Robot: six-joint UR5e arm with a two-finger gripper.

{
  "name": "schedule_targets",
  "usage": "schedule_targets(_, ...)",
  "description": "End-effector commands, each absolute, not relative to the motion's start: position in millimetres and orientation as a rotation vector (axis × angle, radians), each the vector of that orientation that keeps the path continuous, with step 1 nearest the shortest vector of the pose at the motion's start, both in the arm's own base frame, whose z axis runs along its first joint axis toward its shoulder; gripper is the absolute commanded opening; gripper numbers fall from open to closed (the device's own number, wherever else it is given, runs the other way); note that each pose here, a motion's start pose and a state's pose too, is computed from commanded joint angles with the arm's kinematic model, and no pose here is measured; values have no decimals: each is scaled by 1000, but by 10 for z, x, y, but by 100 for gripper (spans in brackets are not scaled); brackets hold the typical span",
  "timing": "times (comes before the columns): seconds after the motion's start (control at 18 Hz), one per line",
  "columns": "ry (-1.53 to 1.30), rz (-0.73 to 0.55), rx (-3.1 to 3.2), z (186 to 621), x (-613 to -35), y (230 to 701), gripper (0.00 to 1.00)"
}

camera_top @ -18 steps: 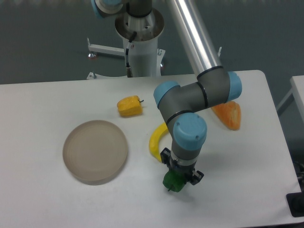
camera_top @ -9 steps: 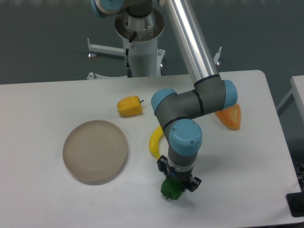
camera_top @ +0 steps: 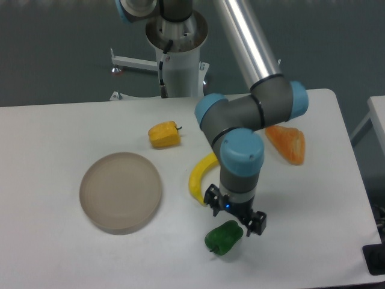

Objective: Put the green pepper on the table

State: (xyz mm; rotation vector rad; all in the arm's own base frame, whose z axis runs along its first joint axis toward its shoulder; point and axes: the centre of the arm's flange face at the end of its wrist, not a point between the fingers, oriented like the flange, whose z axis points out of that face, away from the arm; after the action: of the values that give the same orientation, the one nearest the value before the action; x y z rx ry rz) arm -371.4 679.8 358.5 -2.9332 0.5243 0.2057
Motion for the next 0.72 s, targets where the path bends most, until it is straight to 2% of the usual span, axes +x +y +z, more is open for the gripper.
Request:
schedule_targets(0.33, 857, 124, -2941, 3959, -4127, 6193, 100)
schedule_targets(0.72, 1085, 55, -2947, 3911, -4265, 5897, 100)
